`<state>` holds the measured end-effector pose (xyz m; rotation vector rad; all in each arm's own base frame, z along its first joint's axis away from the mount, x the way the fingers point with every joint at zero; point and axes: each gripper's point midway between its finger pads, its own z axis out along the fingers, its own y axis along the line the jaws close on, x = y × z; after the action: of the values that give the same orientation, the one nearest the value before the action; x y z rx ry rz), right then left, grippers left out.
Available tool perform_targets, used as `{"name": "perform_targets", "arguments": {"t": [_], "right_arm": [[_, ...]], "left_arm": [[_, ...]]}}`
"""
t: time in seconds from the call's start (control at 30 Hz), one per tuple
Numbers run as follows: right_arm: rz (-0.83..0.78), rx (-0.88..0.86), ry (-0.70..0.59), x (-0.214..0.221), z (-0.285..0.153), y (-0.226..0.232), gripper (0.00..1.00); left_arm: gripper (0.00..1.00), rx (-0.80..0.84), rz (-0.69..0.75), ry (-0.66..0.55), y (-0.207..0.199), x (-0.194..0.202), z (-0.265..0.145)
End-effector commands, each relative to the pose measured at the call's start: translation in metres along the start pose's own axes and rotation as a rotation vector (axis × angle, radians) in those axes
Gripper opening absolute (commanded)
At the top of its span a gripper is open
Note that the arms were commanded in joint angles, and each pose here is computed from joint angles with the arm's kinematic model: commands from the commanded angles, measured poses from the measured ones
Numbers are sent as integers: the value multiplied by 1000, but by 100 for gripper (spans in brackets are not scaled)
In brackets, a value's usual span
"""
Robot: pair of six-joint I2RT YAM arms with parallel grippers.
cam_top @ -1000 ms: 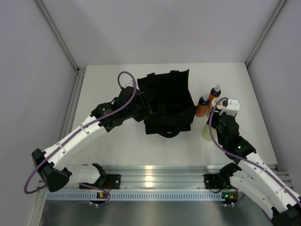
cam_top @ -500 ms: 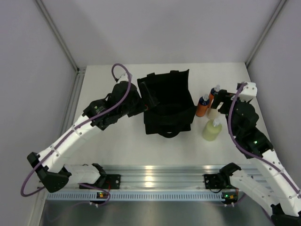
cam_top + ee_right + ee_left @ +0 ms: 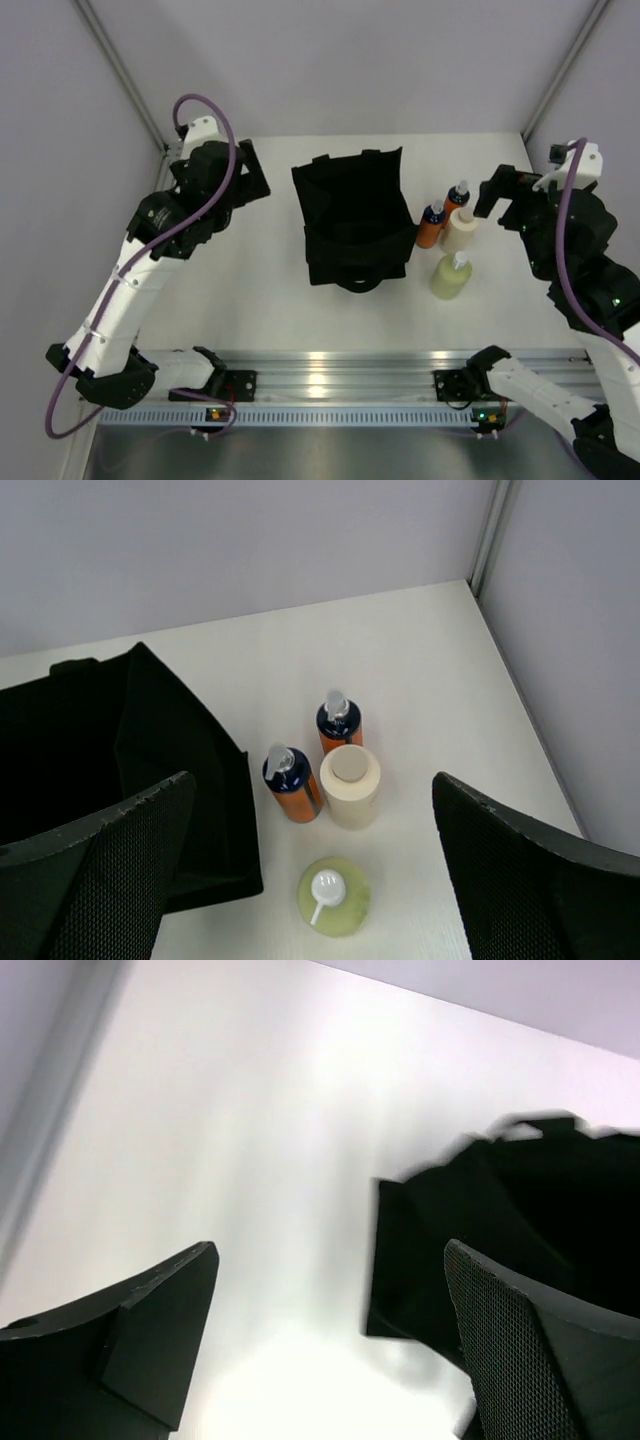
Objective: Take the personal care products out of the canvas bag
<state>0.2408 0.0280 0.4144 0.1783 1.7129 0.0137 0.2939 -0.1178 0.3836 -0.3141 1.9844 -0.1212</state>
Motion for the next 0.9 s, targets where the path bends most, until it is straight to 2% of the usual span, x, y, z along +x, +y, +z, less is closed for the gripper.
{"name": "perform_targets", "arguments": {"t": [0.0, 0.13, 0.4, 0.6, 0.87], "right_arm": [[-53, 65, 54, 3, -28, -30, 99], [-79, 100, 74, 8, -49, -50, 100], [-74, 94, 130, 45, -94, -82, 99], [-97, 96, 96, 62, -122, -108, 100], [-83, 40, 108, 72, -124, -100, 99]], "left_arm": [[99, -235, 90, -59, 80, -19, -8], [99, -363, 99, -103, 118, -15, -26], [99, -348, 27, -183, 164, 5, -74], [99, -315, 62, -183, 179, 20, -88], [99, -267, 76, -157, 176, 33, -87]]}}
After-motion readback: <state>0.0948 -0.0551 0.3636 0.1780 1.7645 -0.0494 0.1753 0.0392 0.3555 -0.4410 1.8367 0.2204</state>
